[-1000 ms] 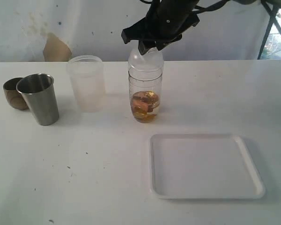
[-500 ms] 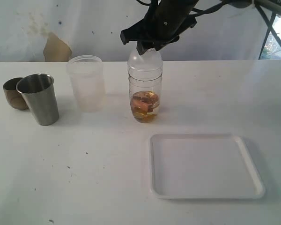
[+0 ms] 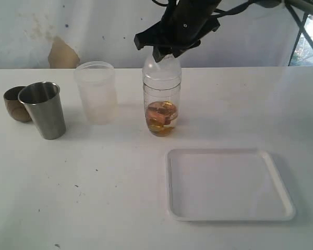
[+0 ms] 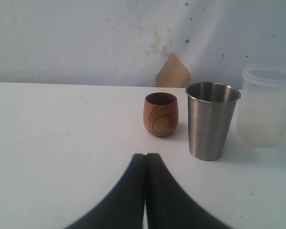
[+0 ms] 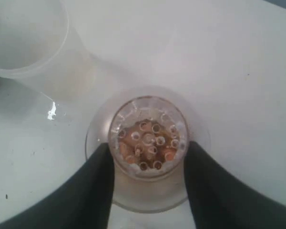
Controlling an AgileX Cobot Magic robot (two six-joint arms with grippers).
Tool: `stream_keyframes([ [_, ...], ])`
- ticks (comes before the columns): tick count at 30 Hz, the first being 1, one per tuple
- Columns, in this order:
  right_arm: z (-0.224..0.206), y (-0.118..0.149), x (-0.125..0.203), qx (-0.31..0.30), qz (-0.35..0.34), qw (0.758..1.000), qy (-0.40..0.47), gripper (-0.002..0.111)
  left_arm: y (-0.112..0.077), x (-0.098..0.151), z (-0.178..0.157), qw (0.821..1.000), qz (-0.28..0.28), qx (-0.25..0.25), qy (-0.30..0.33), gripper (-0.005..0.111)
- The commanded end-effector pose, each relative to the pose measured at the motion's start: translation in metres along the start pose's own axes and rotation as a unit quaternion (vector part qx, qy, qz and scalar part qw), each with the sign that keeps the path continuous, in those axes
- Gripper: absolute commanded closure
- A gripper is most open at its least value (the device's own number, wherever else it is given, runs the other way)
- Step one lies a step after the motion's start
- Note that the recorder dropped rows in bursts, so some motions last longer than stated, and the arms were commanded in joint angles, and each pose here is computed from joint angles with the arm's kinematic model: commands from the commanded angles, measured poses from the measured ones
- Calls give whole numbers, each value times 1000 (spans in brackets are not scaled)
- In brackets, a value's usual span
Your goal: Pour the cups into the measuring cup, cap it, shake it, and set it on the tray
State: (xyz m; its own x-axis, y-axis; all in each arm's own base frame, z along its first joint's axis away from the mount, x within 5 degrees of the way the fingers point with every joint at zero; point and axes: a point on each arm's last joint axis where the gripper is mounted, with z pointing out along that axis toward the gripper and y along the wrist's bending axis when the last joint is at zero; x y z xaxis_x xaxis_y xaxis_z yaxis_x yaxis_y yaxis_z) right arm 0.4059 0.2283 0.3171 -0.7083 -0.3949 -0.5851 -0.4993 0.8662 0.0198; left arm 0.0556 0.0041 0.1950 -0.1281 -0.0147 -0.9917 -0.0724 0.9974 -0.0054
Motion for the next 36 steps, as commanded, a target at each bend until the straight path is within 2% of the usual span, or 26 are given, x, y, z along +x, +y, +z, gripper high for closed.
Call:
stream_keyframes([
  [1,-8,0,2,1,-3,1000,12,108,0,1,0,1000,3,-3,-3,107],
  [12,-19,0,0,1,-2,1000,0,108,0,1,0,1000,3,-3,-3,107],
  [36,-13,1,-2,-4,14,1000,-11,108,0,1,0,1000,3,-3,-3,107],
])
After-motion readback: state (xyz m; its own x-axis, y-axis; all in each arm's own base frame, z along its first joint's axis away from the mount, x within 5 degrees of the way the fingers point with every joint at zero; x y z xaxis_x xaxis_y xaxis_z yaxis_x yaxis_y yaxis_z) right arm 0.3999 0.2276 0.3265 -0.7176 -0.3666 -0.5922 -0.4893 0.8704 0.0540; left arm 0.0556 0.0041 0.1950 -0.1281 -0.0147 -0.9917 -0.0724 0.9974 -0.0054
